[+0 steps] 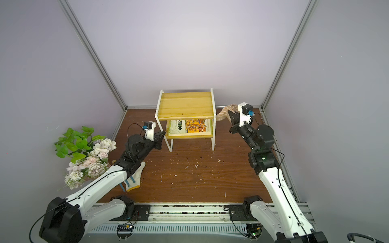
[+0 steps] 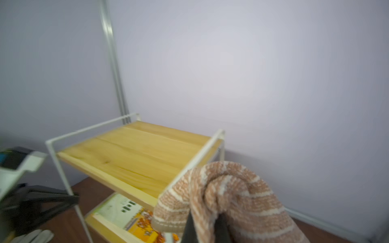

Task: Wipe the bookshelf clean with a cloth
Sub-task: Wipe the dust from the shelf.

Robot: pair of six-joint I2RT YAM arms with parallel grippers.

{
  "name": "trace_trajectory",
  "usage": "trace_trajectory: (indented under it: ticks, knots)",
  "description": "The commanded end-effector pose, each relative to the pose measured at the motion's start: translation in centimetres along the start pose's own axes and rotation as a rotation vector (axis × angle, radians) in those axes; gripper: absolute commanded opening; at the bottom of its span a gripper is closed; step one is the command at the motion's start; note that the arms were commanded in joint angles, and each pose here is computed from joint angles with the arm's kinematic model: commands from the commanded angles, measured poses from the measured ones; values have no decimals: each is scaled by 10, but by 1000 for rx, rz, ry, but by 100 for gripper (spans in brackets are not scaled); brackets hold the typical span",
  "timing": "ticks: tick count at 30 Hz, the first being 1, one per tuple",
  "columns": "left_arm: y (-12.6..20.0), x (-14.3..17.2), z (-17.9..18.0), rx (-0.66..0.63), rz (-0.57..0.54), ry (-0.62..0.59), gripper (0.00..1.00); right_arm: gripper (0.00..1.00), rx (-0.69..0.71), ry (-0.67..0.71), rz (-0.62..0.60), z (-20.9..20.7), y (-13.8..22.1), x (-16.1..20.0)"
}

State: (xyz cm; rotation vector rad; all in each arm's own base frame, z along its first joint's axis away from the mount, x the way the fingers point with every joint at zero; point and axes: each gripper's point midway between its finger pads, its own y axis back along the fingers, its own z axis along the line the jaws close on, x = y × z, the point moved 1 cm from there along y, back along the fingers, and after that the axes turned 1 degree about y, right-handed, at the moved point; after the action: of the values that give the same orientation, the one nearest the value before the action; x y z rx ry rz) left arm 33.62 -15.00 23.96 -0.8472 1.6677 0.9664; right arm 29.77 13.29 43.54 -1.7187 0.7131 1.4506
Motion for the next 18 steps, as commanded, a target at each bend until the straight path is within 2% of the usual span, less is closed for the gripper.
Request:
trace_trajectory:
  ticks: [1, 3, 5, 7, 9, 11, 14, 16, 18]
  knots:
    - [0, -12, -7, 19, -35, 81, 0, 0, -242, 56, -24, 67, -15, 3]
    - [-3, -11, -8, 23, -21, 55, 0, 0, -255, 81, 19, 89, -42, 18]
    - [-6, -13, -10, 31, -12, 30, 0, 0, -312, 116, 28, 119, -61, 15]
    - [-7, -13, -10, 31, 3, 8, 0, 0, -277, 180, 42, 138, -76, 15]
    - [-8, -13, -9, 22, 5, -7, 0, 0, -123, 232, 97, 123, -85, 18]
    - [-8, -14, -6, 8, 2, -13, 0, 0, 140, 298, 197, 74, -82, 31]
    - [-7, -14, -2, -16, -2, -15, 0, 0, 397, 372, 349, 8, -57, 53]
    - [-6, -13, 0, -31, -1, -21, 0, 0, 452, 388, 402, -8, -46, 57]
    - [-5, -14, 1, -36, -5, -25, 0, 0, 327, 357, 415, 12, -58, 62]
